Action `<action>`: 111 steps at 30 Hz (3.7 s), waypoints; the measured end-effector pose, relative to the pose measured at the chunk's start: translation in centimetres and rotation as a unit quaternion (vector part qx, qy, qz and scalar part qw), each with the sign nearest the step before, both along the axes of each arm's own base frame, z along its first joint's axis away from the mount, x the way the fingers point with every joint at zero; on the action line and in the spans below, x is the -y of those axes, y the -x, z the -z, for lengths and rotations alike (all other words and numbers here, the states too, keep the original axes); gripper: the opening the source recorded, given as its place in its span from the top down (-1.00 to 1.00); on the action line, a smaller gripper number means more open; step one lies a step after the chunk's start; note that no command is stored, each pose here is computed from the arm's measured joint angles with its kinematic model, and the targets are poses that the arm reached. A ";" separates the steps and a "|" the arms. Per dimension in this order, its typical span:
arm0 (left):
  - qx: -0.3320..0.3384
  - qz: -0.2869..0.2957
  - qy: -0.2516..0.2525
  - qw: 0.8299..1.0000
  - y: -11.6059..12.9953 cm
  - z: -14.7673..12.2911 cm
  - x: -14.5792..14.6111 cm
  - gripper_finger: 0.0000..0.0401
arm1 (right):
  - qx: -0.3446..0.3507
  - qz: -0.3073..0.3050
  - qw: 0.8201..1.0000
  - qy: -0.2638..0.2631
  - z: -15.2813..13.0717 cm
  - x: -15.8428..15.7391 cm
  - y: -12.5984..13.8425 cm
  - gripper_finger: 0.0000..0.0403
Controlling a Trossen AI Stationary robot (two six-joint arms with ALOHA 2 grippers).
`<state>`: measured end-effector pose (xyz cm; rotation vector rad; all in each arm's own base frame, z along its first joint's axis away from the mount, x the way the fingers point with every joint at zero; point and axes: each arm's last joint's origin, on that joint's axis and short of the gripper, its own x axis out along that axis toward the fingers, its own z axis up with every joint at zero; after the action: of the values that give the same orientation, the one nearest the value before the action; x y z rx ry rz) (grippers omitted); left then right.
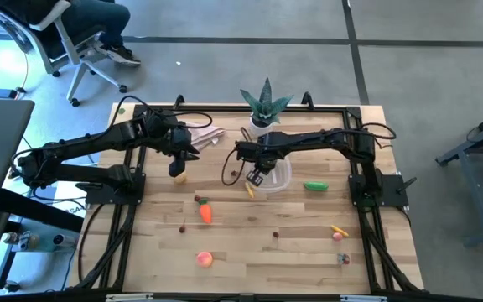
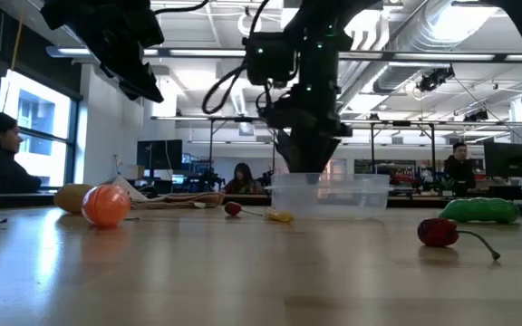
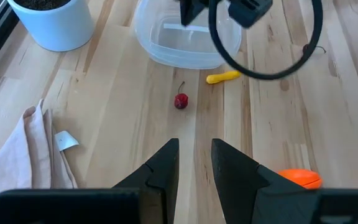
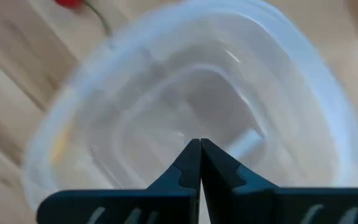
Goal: Pick and placing Produce into tupperware
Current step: Put the green peas into the transparent bin
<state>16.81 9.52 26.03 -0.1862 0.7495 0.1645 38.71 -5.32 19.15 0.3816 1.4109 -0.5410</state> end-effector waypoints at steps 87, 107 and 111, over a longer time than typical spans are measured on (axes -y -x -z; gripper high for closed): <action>0.062 0.096 -0.119 0.986 3.3 -3.5 7.0 0.59 | 0.111 -0.109 0.986 0.057 -7.8 -6.8 21.3 0.41; 0.062 0.096 -0.120 0.986 3.3 -3.5 7.0 0.59 | 0.005 -0.131 0.991 0.039 -4.8 -7.2 19.0 0.19; 0.062 0.096 -0.120 0.986 3.3 -3.5 7.0 0.59 | -0.023 -0.116 0.993 0.023 -3.5 -6.7 17.9 0.19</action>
<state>13.48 2.53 29.54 0.1040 0.6135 0.0576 20.84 1.40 22.60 0.1645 1.4619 -0.3932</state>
